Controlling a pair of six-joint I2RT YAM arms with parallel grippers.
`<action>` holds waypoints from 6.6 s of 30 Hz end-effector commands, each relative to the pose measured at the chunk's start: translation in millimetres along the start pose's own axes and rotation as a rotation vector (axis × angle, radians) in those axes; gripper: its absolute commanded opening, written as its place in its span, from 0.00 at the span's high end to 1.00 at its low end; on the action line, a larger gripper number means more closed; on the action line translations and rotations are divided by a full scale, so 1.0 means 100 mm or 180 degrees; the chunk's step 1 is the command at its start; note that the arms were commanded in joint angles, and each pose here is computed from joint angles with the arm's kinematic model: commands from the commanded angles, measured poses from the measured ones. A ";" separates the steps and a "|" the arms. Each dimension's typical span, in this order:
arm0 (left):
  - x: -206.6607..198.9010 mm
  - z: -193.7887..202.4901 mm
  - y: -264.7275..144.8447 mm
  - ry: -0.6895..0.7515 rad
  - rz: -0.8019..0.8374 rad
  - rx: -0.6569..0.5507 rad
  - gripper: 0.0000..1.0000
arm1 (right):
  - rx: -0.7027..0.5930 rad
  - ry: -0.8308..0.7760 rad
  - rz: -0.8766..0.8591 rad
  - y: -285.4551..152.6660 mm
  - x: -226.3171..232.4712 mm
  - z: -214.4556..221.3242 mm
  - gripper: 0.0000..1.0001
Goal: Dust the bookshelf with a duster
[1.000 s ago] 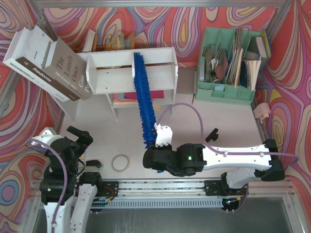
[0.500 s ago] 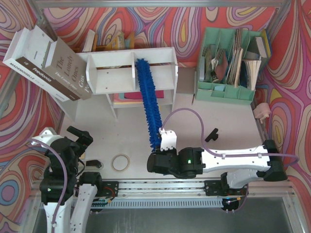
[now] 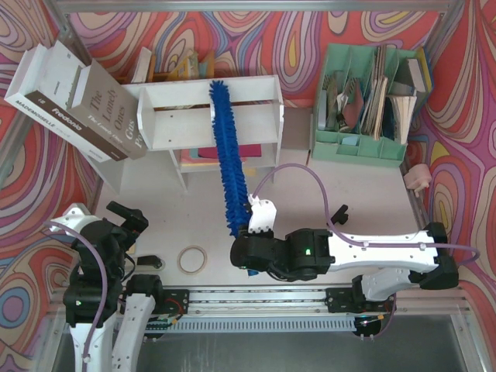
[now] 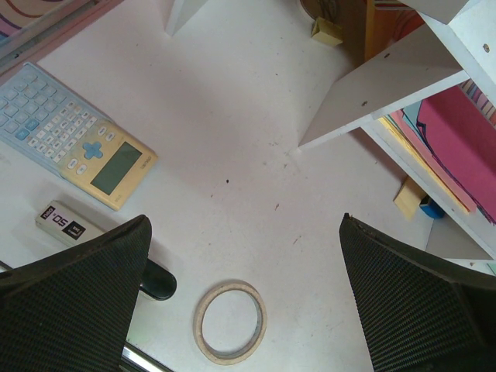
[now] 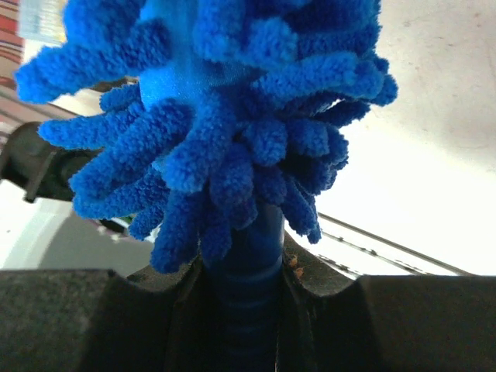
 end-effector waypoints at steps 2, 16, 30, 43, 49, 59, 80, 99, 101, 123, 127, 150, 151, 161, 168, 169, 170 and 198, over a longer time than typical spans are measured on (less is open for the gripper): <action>0.02 0.01 0.02 0.0032 -0.0015 -0.0024 0.02 | -0.0106 0.0061 -0.0193 0.00 0.16 -0.08 1.00; 0.02 0.02 0.02 0.0030 -0.0008 -0.0024 0.02 | -0.0148 0.0381 0.0425 -0.06 -0.29 0.02 1.00; 0.02 0.02 0.03 0.0035 -0.0017 -0.0014 0.02 | -0.0231 0.0274 0.0181 -0.01 -0.09 -0.05 1.00; 0.02 0.02 0.02 0.0030 -0.0008 -0.0024 0.02 | -0.0337 0.0146 0.0111 0.01 0.08 -0.15 1.00; 0.02 0.02 0.02 0.0031 -0.0001 -0.0025 0.02 | -0.0381 0.0317 0.0335 -0.07 -0.16 -0.16 1.00; 0.02 0.02 0.01 0.0023 0.0011 -0.0030 0.02 | -0.0158 0.0162 0.0036 0.12 0.13 -0.07 1.00; 0.03 0.02 0.01 0.0014 0.0006 -0.0048 0.02 | -0.0403 0.0496 0.1070 -0.11 -0.53 -0.07 1.00; 0.02 0.02 0.02 0.0026 0.0000 -0.0029 0.02 | -0.0730 0.0444 0.0845 -0.23 -0.40 -0.32 1.00; 0.02 0.02 0.02 0.0028 -0.0001 -0.0028 0.02 | -0.0680 0.0457 0.0826 -0.18 -0.40 -0.27 1.00; 0.02 0.02 0.02 0.0028 -0.0006 -0.0029 0.02 | -0.0178 0.0072 -0.0090 0.15 0.22 -0.09 1.00; 0.02 0.02 0.02 0.0029 -0.0001 -0.0032 0.02 | -0.0093 0.0040 -0.0187 0.19 0.26 -0.04 1.00; 0.02 0.02 0.02 0.0024 -0.0007 -0.0028 0.02 | -0.0064 0.0288 -0.0004 0.15 0.04 -0.02 1.00; 0.02 0.02 0.02 0.0028 -0.0008 -0.0024 0.02 | -0.0030 0.0253 -0.0069 0.18 0.10 -0.01 1.00; 0.02 0.02 0.02 0.0025 -0.0008 -0.0031 0.02 | 0.0004 0.0275 0.0066 0.20 0.02 0.05 1.00; 0.02 0.02 0.02 0.0026 -0.0003 -0.0022 0.02 | -0.0264 0.0557 0.0591 -0.05 -0.41 -0.05 1.00; 0.02 0.02 0.03 0.0026 -0.0006 -0.0019 0.02 | -0.0300 0.0562 0.0595 -0.07 -0.43 -0.07 1.00; 0.02 0.02 0.03 0.0027 -0.0004 -0.0014 0.02 | -0.0320 0.0563 0.0604 -0.09 -0.43 -0.09 1.00; 0.01 0.02 0.03 0.0035 -0.0009 -0.0002 0.02 | -0.0931 0.0301 0.0581 -0.61 -0.80 -0.55 1.00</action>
Point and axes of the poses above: each gripper's point midway between its finger pads, its own y axis out along the fingers, its own x axis along the line the jaws close on, z = x × y, the point moved 9 cm from there along -y, back along the fingers, and after that the axes turned 2 degrees about -y, right-handed, at the moved point
